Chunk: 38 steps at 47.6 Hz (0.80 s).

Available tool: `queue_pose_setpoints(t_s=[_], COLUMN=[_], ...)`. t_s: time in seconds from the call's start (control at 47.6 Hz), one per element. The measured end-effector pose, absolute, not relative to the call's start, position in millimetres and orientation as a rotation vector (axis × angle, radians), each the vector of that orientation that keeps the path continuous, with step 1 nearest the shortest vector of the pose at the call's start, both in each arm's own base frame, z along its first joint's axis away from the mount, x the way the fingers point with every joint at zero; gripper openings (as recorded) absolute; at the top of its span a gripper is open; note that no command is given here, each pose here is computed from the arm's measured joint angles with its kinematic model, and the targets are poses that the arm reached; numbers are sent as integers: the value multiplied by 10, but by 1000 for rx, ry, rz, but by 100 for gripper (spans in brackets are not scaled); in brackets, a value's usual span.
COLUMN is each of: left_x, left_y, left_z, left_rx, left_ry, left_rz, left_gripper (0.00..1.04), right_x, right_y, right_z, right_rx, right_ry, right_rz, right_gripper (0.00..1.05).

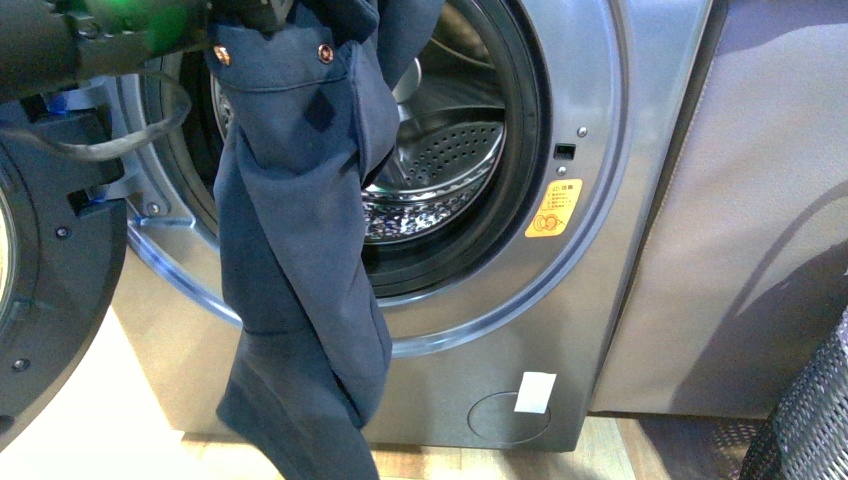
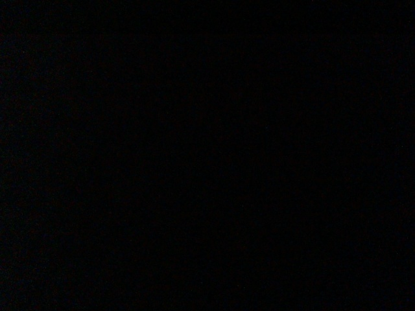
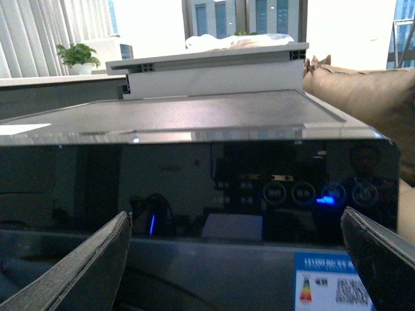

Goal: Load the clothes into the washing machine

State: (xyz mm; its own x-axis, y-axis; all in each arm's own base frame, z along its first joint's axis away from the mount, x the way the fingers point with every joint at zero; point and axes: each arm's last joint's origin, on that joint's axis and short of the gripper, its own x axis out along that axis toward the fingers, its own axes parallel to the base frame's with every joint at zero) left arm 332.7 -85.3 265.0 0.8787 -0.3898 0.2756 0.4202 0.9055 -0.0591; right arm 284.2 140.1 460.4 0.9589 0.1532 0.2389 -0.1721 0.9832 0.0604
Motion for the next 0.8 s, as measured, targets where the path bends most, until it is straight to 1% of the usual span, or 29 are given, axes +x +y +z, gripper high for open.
queue_pose_setpoints(t_s=[0.126,0.294,0.315,0.378,0.462,0.504,0.588,0.798], left_x=[3366,3400,3403,3408,3414,3418,3420,3432], left_y=[-860,-882,-886,-905,-921,-932,-962,-1030], left_z=[2648,2623,2617,2597,2582,2569,2541,2406], left_rx=[-116,-103,-102,-99,-99,-100,-99,-99], left_ry=[-264,-265,-265,-264,-267,-270,-274,-256], left_rz=[-413,-403,-402,-401,-402,-398,-404,-407], left_gripper=[11,11,11,11,11,11,11,11], right_x=[2634,2506,2487,2388,2280,2201,2097,1901], right_y=[1320,1273,1264,1187,1076,973,788,545], right_z=[4371,4154,4128,3929,3657,3458,3173,2787], right_rx=[112,142,138,61,27,17,8,4], right_ry=[-236,-249,-233,-101,-46,-30,-13,-6], right_rz=[116,49,29,16,26,32,11,12], right_gripper=[97,97,96,84,73,65,51,24])
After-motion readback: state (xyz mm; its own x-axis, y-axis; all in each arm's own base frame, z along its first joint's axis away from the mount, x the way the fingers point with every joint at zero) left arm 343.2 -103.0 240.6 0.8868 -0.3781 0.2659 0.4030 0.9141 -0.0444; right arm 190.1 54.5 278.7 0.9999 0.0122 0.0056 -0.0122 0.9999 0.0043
